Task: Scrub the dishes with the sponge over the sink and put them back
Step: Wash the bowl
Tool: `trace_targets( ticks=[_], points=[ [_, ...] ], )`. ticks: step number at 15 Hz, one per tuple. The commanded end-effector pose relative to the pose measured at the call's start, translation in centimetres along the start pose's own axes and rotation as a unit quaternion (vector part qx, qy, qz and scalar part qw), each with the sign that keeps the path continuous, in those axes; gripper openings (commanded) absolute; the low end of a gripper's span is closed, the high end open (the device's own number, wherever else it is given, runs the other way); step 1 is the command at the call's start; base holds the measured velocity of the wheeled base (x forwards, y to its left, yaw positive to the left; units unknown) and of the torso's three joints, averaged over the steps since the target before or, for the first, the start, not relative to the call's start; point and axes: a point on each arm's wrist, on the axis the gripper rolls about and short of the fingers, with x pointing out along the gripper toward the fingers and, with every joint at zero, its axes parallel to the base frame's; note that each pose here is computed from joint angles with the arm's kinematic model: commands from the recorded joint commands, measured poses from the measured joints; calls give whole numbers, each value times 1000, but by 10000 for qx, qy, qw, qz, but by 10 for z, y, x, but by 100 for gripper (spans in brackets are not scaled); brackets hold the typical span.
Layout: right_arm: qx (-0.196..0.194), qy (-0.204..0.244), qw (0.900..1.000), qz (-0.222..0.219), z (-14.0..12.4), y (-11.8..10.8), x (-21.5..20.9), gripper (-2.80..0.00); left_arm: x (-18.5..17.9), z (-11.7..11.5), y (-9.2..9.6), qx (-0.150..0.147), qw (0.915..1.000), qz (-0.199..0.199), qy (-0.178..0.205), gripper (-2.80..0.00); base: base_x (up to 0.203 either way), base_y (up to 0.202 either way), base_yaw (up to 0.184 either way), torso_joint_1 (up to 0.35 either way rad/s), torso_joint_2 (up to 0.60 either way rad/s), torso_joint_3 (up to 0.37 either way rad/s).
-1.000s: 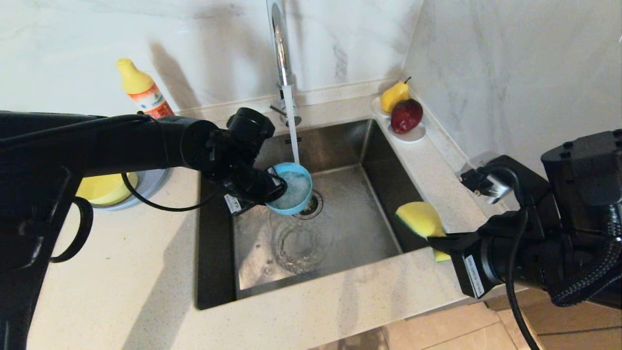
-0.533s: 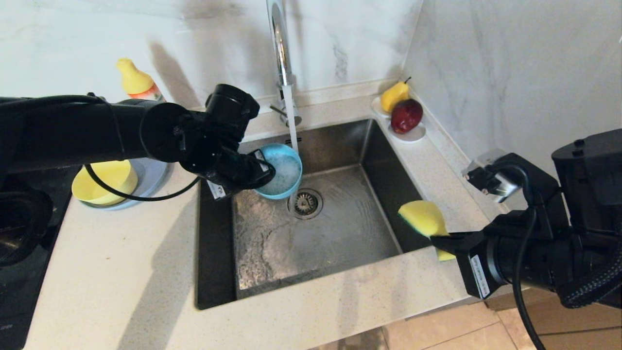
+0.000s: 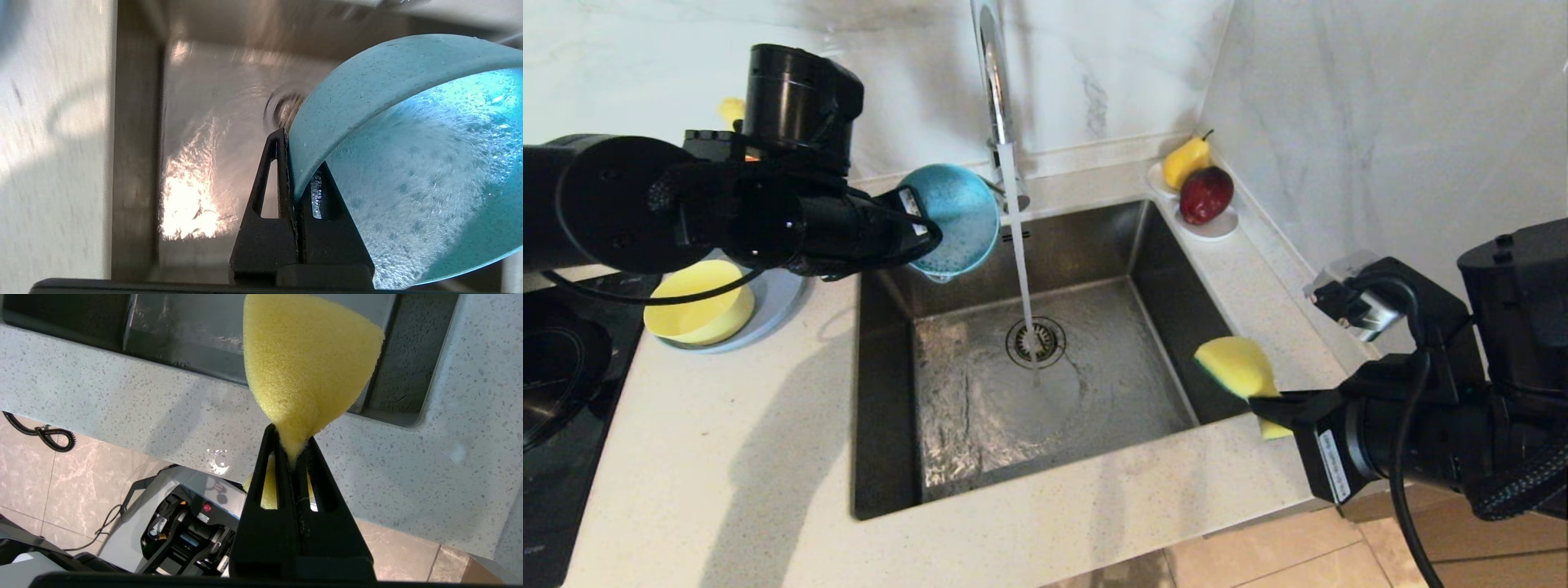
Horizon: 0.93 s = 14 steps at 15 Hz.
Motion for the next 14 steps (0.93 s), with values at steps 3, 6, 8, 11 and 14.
trace_targets(
  ticks=[3, 6, 8, 11, 14],
  points=[
    [-30, 96, 9999, -13, -2, 1, 6, -280, -23, 5, 9, 461, 9921, -439, -1079, -280, 0, 0, 0, 0, 0, 0],
    [-39, 127, 9999, -8, -3, 2, 8, -280, -31, 8, 12, 713, 9846, -538, -1505, -280, 0, 0, 0, 0, 0, 0],
    [-43, 170, 9998, -20, -4, 2, 10, -280, -31, 8, 13, 697, 9804, -605, -1741, -280, 0, 0, 0, 0, 0, 0],
    [-56, 182, 9998, -17, -4, 3, 11, -280, -29, 5, 15, 889, 9695, -704, -2175, -280, 0, 0, 0, 0, 0, 0],
    [-56, 207, 9998, -16, -5, 3, 13, -280, -27, 0, 17, 1193, 9445, -787, -2957, -280, 0, 0, 0, 0, 0, 0]
  ],
)
